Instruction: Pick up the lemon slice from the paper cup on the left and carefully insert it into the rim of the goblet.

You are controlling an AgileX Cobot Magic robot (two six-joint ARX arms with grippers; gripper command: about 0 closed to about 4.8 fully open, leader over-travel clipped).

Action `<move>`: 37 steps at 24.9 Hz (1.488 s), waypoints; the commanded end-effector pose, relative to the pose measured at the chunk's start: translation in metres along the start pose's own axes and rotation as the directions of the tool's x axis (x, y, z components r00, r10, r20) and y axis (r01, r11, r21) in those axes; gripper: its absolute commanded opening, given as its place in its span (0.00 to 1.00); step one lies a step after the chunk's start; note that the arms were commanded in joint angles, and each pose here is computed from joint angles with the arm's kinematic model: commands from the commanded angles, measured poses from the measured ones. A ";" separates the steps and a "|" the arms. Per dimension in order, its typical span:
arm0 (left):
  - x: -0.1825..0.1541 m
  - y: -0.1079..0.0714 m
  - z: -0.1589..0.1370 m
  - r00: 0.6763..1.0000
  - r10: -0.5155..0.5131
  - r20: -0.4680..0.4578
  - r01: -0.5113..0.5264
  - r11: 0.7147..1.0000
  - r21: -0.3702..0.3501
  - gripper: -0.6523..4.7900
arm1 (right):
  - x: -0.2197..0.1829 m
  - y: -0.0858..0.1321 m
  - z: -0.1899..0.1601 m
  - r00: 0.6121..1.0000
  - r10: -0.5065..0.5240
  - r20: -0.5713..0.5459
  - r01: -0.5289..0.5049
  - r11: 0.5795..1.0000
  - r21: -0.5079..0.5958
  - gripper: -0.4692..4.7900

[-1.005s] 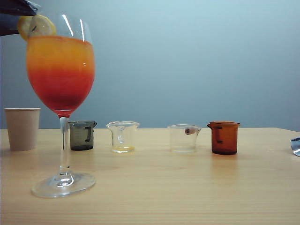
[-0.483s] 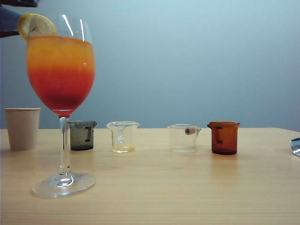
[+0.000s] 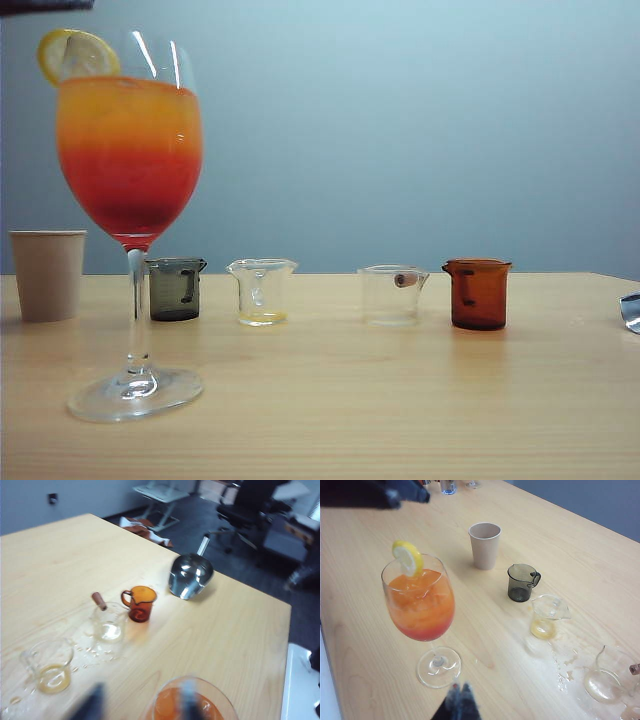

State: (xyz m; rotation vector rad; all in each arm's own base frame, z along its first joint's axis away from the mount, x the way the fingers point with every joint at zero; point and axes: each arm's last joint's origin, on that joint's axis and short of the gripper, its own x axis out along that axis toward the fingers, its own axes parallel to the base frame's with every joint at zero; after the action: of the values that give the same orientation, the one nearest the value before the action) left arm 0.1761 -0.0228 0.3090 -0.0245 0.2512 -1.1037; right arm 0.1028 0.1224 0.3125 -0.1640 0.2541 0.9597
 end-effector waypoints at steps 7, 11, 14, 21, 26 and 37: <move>-0.025 -0.033 0.034 0.950 0.293 0.107 -0.300 0.953 0.051 0.11 | -0.006 -0.004 0.013 0.985 -0.123 0.121 0.124 0.992 0.000 0.08; -0.045 -0.062 0.037 0.854 0.487 0.185 -0.507 0.858 0.082 0.11 | -0.011 -0.007 0.014 0.963 -0.234 0.134 0.234 0.972 0.016 0.08; -0.054 -0.074 0.032 0.786 0.587 0.197 -0.605 0.795 0.046 0.11 | -0.014 -0.008 0.015 0.944 -0.302 0.136 0.301 0.953 0.026 0.08; -0.066 -0.092 0.000 0.626 0.744 0.233 -0.753 0.655 -0.069 0.11 | -0.013 -0.009 0.008 0.933 -0.322 0.160 0.321 0.946 0.035 0.08; -0.066 -0.094 -0.019 0.576 0.783 0.236 -0.790 0.607 -0.087 0.11 | -0.013 -0.010 -0.007 0.905 -0.383 0.183 0.380 0.923 0.054 0.08; -0.051 -0.077 -0.078 0.582 0.799 0.151 -0.792 0.599 -0.120 0.11 | -0.014 -0.011 -0.046 0.849 -0.509 0.144 0.504 0.861 0.073 0.08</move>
State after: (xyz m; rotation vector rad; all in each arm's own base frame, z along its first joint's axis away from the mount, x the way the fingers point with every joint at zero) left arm 0.0694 -0.0039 0.2555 -0.0474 0.0956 -0.1560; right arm 0.0974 0.0934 0.2709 -0.1213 0.0750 0.4405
